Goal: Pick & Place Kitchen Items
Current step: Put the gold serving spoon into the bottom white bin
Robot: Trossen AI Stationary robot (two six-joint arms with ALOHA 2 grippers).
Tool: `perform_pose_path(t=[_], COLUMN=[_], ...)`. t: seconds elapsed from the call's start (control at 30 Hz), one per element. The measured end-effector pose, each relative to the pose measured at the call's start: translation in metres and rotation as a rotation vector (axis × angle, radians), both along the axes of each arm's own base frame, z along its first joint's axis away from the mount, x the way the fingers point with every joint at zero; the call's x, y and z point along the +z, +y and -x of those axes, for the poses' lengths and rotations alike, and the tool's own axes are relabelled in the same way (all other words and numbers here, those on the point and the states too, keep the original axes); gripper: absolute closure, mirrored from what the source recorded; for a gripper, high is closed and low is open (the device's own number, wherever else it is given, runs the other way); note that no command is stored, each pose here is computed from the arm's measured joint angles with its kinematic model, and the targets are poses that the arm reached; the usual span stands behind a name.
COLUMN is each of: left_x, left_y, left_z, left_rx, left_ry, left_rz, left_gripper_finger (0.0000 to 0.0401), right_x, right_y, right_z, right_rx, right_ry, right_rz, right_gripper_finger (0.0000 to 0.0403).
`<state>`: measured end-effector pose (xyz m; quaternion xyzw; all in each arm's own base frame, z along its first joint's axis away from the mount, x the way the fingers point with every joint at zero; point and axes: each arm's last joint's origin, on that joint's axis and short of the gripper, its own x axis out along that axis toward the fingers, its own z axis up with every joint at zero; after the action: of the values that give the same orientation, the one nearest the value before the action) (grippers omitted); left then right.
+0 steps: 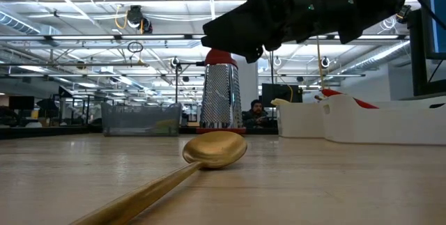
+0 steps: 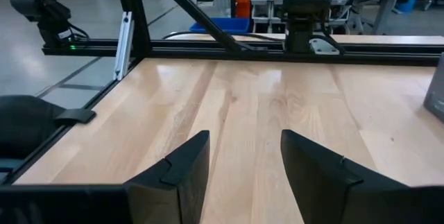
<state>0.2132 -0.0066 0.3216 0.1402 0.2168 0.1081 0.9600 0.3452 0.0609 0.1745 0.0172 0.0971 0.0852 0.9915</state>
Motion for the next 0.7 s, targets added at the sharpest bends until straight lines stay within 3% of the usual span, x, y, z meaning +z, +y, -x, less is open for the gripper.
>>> perform_pose_path(t=[0.13,0.7], left_x=[0.001,-0.025], left_y=[0.000,-0.027], left_z=[0.000,0.008], left_rx=[0.044,0.020], left_ry=[-0.044,0.067], left_rz=[0.109,0.223], left_gripper_finger=[0.0199,0.0199], right_x=[0.000,-0.004], right_y=[-0.002,-0.001], right_z=[0.000,0.001], right_rx=[-0.005,-0.007], right_ry=[-0.001,0.048], right_rz=[0.000,-0.010], right_gripper_finger=[0.0232,0.0232])
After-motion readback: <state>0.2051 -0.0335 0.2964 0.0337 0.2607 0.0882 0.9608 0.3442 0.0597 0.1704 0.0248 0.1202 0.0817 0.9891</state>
